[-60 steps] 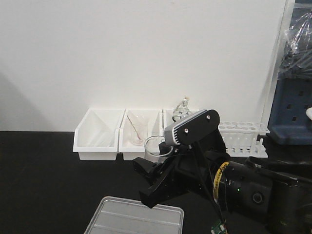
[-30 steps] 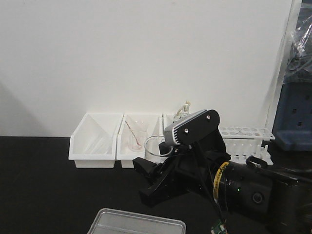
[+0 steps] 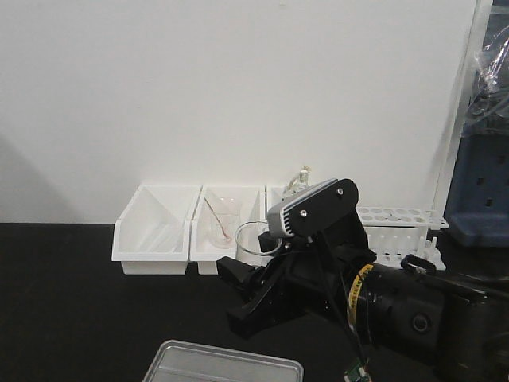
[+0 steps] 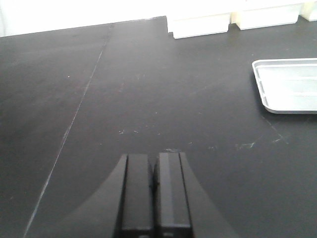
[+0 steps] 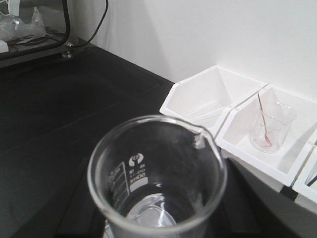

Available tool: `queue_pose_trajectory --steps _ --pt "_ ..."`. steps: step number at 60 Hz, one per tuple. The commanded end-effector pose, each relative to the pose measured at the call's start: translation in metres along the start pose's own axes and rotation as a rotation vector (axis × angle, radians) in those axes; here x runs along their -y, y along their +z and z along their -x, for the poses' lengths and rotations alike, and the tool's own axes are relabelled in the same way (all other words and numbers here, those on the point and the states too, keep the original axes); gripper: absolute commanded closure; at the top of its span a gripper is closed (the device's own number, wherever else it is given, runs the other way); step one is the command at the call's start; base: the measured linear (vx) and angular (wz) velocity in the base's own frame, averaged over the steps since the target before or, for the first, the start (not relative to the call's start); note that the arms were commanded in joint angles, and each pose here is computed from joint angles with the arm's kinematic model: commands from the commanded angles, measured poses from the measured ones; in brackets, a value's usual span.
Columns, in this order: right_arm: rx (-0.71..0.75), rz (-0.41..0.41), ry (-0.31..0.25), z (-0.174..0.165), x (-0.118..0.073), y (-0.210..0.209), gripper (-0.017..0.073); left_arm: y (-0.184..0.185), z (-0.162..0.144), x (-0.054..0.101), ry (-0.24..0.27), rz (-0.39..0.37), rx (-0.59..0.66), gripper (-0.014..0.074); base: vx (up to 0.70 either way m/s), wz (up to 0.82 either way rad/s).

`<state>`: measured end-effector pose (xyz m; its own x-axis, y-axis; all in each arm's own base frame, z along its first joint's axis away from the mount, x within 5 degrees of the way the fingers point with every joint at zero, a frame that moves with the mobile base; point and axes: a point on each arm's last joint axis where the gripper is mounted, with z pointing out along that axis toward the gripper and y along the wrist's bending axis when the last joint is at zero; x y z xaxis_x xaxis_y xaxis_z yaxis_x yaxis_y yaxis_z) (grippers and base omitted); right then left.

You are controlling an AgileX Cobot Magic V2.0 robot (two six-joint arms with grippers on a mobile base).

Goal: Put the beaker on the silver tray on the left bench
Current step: 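Carry the beaker in the right gripper toward the silver tray, then lower the beaker with the right gripper onto the silver tray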

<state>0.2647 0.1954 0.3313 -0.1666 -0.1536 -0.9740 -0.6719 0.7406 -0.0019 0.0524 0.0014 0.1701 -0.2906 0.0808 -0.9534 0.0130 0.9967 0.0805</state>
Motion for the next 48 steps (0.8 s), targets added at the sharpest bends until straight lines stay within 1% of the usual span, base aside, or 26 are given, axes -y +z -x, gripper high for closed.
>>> queue_pose_trajectory --steps 1,9,17,19,22,25,27,32,36,37,41,44,45,46,48 --pt "0.101 0.032 -0.001 0.026 -0.004 -0.012 0.0570 0.002 0.001 0.001 -0.003 -0.005 0.068 0.0592 0.00 0.00" --pt "0.072 0.004 -0.007 0.021 0.000 -0.008 0.0570 0.002 0.001 0.001 -0.003 -0.005 0.068 0.0592 0.00 0.00" --pt "0.006 0.003 -0.022 0.002 0.005 0.012 0.0570 0.002 0.001 0.001 -0.003 -0.005 0.068 0.0592 0.00 0.00" --pt "-0.012 0.004 -0.034 -0.004 0.006 0.017 0.0570 0.002 0.001 0.001 -0.003 -0.005 0.068 0.0592 0.00 0.00" --pt "-0.046 0.012 -0.076 -0.015 0.006 0.027 0.0570 0.002 0.001 0.001 -0.003 -0.005 0.068 0.0592 0.00 0.00" --pt "-0.070 0.024 -0.105 -0.024 0.006 0.036 0.0570 0.002 0.001 0.001 -0.003 -0.005 0.068 0.0592 0.00 0.00" --pt "-0.081 0.032 -0.108 -0.029 0.006 0.040 0.0570 0.002 0.001 0.001 -0.003 -0.005 0.068 0.0592 0.00 0.00" --pt "-0.105 0.078 -0.078 -0.046 0.004 0.056 0.0570 0.002 0.001 0.001 -0.003 -0.005 0.068 0.0592 0.00 0.00" --pt "-0.104 0.102 -0.048 -0.057 0.006 0.065 0.0570 0.002 0.001 0.001 -0.003 -0.005 0.068 0.0592 0.00 0.00" --pt "-0.104 0.107 -0.050 -0.060 0.008 0.068 0.0570 0.002 0.001 0.001 -0.003 -0.005 0.068 0.0592 0.00 0.00" --pt "-0.078 0.105 -0.019 -0.066 0.016 0.074 0.0570 0.002 0.001 0.001 -0.003 -0.005 0.068 0.0592 0.00 0.00" --pt "-0.055 0.087 0.010 -0.070 0.024 0.078 0.0570 0.002 0.001 0.001 -0.003 -0.005 0.068 0.0592 0.00 0.00" --pt "-0.048 0.081 0.004 -0.071 0.027 0.079 0.0570 0.002 0.001 0.001 -0.003 -0.005 0.068 0.0592 0.00 0.00" --pt "-0.037 0.073 0.013 -0.071 0.030 0.082 0.0570 0.002 0.001 0.001 -0.003 -0.005 0.068 0.0592 0.00 0.00" --pt "-0.026 0.063 -0.007 -0.073 0.033 0.084 0.0570 0.002 0.001 0.001 -0.003 -0.005 0.068 0.0592 0.00 0.00"
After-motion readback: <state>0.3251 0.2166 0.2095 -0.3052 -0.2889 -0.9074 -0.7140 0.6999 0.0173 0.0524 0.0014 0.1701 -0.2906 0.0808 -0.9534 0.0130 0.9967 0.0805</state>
